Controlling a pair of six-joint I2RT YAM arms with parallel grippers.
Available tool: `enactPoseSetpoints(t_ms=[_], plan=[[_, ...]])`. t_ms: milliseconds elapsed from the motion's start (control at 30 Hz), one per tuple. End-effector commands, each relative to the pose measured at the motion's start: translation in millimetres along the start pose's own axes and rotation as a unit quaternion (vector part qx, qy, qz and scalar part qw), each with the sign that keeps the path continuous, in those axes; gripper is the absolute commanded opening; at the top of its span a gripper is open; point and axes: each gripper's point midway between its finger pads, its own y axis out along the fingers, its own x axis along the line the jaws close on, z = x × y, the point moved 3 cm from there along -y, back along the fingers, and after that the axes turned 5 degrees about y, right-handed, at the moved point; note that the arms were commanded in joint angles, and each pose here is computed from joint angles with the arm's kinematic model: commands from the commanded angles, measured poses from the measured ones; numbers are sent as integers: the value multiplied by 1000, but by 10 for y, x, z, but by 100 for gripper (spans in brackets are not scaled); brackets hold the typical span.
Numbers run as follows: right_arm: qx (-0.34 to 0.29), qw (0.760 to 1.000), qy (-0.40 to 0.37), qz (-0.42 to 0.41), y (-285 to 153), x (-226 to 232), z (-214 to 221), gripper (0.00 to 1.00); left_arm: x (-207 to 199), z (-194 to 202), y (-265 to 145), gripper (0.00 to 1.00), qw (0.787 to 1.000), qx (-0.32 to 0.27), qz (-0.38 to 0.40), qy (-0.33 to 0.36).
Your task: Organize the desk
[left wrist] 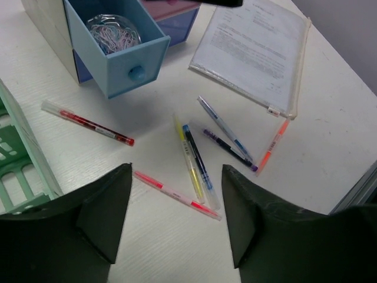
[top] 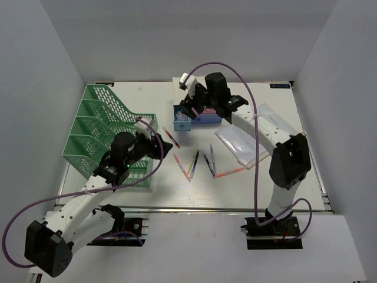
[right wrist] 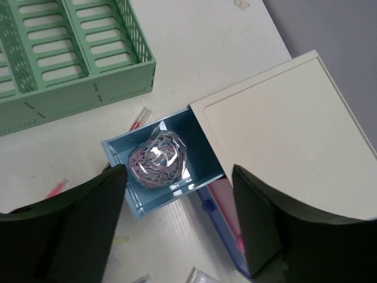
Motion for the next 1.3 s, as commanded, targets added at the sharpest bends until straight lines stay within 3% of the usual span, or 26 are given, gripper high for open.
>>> enactPoseSetpoints(t_ms=[0,33,67,133,167,267,367,400,533,667,867,1267], plan=[[-47,999,-12,24,-324,-34,-350,74,-36,24,54,68,1000,-3,16,3],[-52,998,-9,27,-393,-32,-373,69,-36,20,69,56,1000,-3,16,1],[-45,999,2,21,-435,26,-282,52,-42,31,99,46,1000,-3,21,0],[-53,998,16,18,-662,115,-269,31,-44,97,198,25,999,15,28,-13],[-53,998,24,15,-735,158,-193,0,-51,121,235,11,999,22,33,-17],[-31,998,52,-1,-1028,466,357,0,-47,176,444,7,997,42,40,-48],[-25,997,72,-11,-1312,598,614,0,-23,170,574,6,996,48,32,-74],[-1,996,88,-25,-1328,735,910,0,-2,183,615,6,995,53,26,-79],[-27,996,86,-16,-1560,879,1308,0,123,218,861,8,993,71,-13,-93],[-60,996,54,39,-1802,730,1255,0,305,199,1044,6,991,75,-66,-94],[-59,995,47,61,-1878,657,1382,0,529,278,1325,4,981,101,-141,-85],[-60,994,37,85,-1940,575,1429,0,619,126,1703,2,976,83,-192,-63]])
